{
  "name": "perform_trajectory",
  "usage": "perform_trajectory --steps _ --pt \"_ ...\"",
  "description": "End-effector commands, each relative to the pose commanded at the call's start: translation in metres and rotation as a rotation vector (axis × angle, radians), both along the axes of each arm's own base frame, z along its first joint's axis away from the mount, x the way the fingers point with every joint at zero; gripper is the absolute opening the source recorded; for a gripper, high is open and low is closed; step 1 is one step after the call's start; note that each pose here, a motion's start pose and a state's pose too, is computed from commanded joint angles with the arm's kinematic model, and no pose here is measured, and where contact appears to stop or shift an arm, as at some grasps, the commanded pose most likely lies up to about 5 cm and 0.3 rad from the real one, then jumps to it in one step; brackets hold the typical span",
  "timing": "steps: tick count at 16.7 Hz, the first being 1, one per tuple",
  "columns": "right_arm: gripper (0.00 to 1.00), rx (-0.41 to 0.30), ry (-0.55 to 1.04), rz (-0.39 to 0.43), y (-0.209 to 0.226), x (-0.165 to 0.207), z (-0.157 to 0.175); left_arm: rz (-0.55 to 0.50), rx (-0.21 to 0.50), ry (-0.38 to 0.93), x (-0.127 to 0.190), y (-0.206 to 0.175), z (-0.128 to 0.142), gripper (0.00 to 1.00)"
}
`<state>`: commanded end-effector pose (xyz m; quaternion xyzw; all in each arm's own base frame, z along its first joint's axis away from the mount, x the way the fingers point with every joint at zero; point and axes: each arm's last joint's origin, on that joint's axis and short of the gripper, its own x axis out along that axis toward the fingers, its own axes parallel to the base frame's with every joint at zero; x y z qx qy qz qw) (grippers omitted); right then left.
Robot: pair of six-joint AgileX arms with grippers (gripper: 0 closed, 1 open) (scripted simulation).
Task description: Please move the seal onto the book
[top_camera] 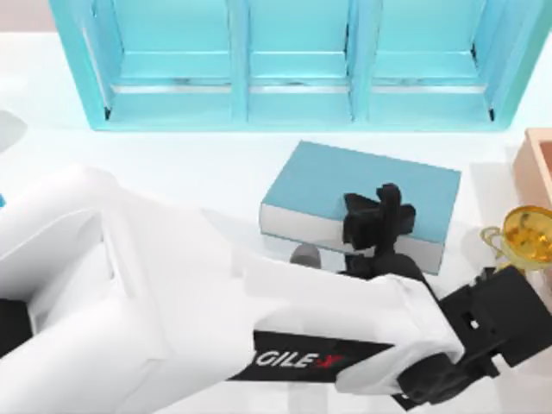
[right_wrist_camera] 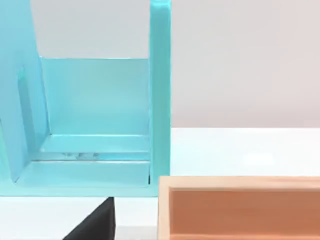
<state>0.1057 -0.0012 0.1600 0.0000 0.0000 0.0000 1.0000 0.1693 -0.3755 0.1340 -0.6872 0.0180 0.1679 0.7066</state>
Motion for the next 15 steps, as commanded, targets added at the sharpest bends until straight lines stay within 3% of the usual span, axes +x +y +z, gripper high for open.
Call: perform_trajectory --steps 6,12,15 --pt "1.00 0.000 0.000 0.000 0.000 0.000 0.000 0.003 0.006 0.007 0.002 0.002 -0.002 0.00" --pt "1.00 0.000 0.000 0.000 0.000 0.000 0.000 0.116 0.050 0.030 0.052 0.021 -0.004 0.00" --pt "1.00 0.000 0.000 0.000 0.000 0.000 0.000 0.097 0.034 0.025 0.043 0.017 0.001 0.00"
